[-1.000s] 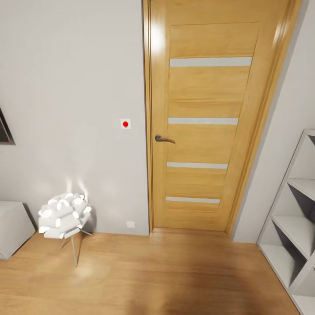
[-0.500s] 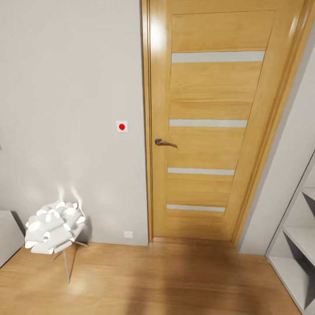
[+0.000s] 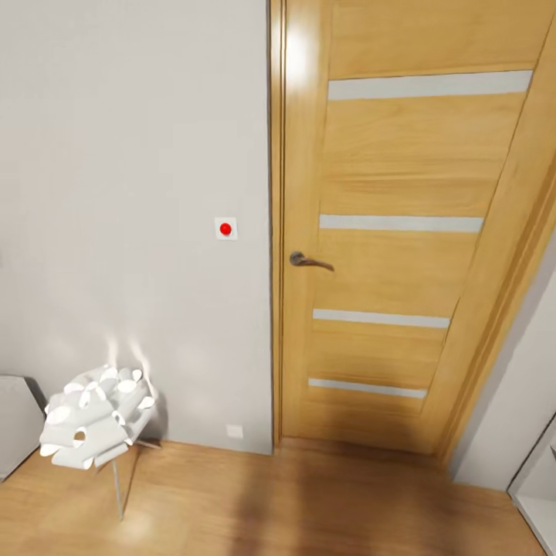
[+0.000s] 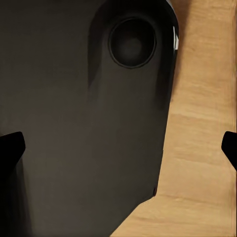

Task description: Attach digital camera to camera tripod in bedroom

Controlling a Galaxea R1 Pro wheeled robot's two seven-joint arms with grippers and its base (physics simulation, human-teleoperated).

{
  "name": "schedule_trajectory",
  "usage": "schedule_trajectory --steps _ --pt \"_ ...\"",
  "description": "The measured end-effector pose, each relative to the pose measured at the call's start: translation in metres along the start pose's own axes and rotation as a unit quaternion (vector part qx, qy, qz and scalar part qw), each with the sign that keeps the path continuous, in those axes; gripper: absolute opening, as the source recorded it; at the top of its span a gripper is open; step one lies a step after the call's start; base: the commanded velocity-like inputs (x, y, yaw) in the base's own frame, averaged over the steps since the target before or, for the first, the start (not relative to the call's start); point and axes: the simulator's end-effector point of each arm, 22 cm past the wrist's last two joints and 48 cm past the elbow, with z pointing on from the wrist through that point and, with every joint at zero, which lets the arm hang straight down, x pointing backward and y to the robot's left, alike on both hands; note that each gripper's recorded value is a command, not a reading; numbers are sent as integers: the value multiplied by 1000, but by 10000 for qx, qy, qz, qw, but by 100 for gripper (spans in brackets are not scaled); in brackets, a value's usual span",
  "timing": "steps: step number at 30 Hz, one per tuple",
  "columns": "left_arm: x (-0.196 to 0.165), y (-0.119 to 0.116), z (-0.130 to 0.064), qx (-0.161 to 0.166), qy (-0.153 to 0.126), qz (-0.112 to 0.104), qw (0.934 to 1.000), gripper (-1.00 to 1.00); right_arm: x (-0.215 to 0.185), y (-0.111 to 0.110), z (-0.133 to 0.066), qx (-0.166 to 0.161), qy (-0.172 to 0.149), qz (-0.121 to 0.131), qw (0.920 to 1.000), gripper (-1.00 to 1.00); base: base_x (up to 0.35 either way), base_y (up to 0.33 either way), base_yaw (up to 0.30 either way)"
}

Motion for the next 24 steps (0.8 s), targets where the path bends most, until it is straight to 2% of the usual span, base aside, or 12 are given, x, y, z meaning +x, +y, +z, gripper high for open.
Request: schedule_trajectory --steps 9,11,13,14,15,17,21,24 --pt "0 1 0 -10 7 -25 10000 100 0 -2 0 3 4 -4 10000 100 323 -87 270" --pt "1 1 0 -13 10 -94 10000 100 1 -2 0 3 5 -1 10000 100 323 -100 274" --pt "0 0 0 -12 -4 -252 9997 100 0 -3 0 5 2 3 10000 100 323 -101 274" --pt "-1 0 0 -12 -23 -483 9988 100 0 -4 0 6 -5 2 10000 100 323 -101 274" --pt "-1 0 0 -11 -26 -604 9982 100 -1 -3 0 6 -6 -16 10000 100 323 -101 274" --pt "0 0 0 -11 -22 -746 9972 100 -1 -4 0 14 -10 -102 9999 100 323 -101 274" --pt "0 0 0 -13 -26 -882 9961 100 -6 -5 0 37 -72 -321 9995 100 323 -101 274" --pt "0 -1 0 -14 -28 -901 9959 100 -11 -6 0 44 -115 -371 9992 100 323 -101 274"
